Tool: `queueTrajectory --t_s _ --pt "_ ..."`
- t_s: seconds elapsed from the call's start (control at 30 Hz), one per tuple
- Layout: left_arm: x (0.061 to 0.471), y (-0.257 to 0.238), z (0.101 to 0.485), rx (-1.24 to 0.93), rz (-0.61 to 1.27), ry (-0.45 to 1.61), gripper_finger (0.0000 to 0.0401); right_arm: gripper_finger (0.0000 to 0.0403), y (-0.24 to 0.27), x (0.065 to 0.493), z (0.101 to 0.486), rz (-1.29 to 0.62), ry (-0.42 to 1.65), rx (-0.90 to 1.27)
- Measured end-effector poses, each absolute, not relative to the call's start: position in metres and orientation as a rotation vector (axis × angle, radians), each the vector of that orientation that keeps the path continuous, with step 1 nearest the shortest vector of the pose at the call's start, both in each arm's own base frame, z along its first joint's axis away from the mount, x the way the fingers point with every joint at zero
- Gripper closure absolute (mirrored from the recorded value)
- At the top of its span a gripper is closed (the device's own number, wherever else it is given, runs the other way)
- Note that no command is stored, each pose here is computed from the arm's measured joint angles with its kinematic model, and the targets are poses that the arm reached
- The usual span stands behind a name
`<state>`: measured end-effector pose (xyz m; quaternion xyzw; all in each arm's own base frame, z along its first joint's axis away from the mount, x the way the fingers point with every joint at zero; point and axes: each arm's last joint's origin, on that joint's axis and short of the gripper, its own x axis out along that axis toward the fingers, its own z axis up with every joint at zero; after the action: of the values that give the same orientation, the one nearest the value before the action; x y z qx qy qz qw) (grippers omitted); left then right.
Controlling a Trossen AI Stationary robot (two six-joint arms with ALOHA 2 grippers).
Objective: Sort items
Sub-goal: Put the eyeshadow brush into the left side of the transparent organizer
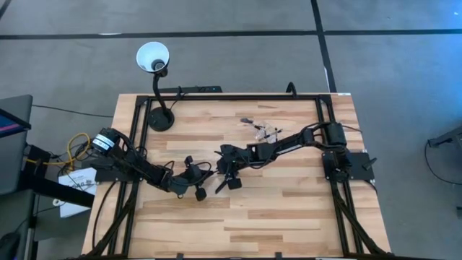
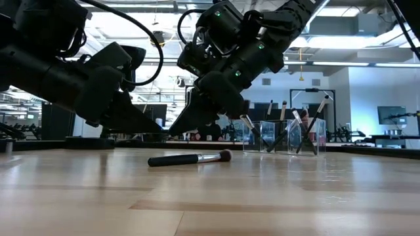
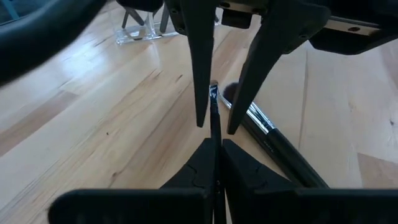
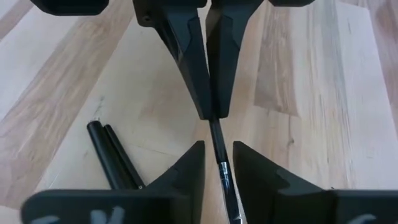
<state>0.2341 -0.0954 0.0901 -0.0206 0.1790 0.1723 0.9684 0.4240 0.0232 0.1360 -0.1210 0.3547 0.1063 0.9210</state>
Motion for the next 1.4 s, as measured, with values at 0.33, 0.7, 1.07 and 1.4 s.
queueTrajectory --t_s 0.33,0.7,1.07,1.4 --pt "0.234 -0.096 0.090 -0.043 0.332 0.363 0.0384 0.0394 0.023 0.424 0.136 0.231 0.728 -0.264" --pt "0.235 -0.096 0.091 -0.054 0.352 0.347 0.0339 0.0398 0.022 0.422 0.134 0.195 0.762 -0.275" --pt "0.236 -0.096 0.093 -0.059 0.373 0.324 0.0300 0.0395 0.032 0.418 0.160 -0.069 1.098 -0.508" --pt "0.236 -0.097 0.093 -0.073 0.343 0.333 0.0299 0.0390 0.047 0.391 0.232 -0.396 1.448 -0.964"
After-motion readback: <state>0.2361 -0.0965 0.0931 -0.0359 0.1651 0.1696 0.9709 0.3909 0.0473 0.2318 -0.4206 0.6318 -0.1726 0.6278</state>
